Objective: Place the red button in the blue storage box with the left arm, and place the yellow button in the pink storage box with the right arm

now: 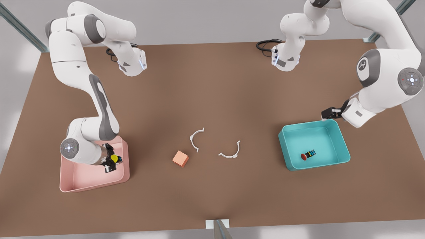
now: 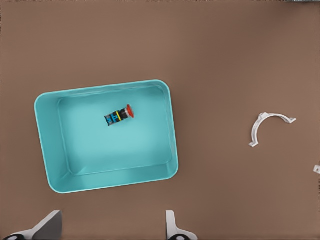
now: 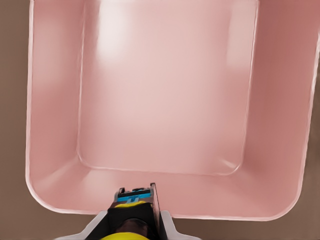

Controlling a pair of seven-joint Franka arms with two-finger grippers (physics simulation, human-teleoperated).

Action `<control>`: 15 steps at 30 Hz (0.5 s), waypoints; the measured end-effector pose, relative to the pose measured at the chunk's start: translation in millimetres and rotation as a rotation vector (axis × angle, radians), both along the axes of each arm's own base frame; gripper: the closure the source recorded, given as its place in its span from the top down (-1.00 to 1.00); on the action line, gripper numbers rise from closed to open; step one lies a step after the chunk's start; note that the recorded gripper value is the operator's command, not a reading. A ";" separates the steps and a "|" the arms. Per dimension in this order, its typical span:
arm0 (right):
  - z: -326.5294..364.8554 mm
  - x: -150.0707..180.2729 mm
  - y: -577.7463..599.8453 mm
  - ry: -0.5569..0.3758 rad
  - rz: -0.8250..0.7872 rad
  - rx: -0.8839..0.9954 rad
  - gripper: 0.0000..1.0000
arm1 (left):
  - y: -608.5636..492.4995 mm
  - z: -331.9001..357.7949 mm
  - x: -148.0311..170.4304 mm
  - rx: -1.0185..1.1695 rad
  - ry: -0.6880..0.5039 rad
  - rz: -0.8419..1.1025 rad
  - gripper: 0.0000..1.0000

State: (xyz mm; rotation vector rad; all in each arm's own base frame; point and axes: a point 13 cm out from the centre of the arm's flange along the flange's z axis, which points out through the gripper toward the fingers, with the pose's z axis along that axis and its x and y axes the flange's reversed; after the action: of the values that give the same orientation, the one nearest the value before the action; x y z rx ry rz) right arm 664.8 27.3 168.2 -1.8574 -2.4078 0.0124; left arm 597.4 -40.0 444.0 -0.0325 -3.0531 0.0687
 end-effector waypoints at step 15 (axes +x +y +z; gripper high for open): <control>-21.0 -22.9 -76.8 0.020 0.171 0.026 1.00 | -3.3 20.6 5.5 0.003 -0.043 -0.017 1.00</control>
State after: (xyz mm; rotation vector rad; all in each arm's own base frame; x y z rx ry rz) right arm 641.9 -49.5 147.2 -1.6282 -2.5324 0.0122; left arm 602.8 -43.4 464.6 -0.0608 -3.0950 0.0631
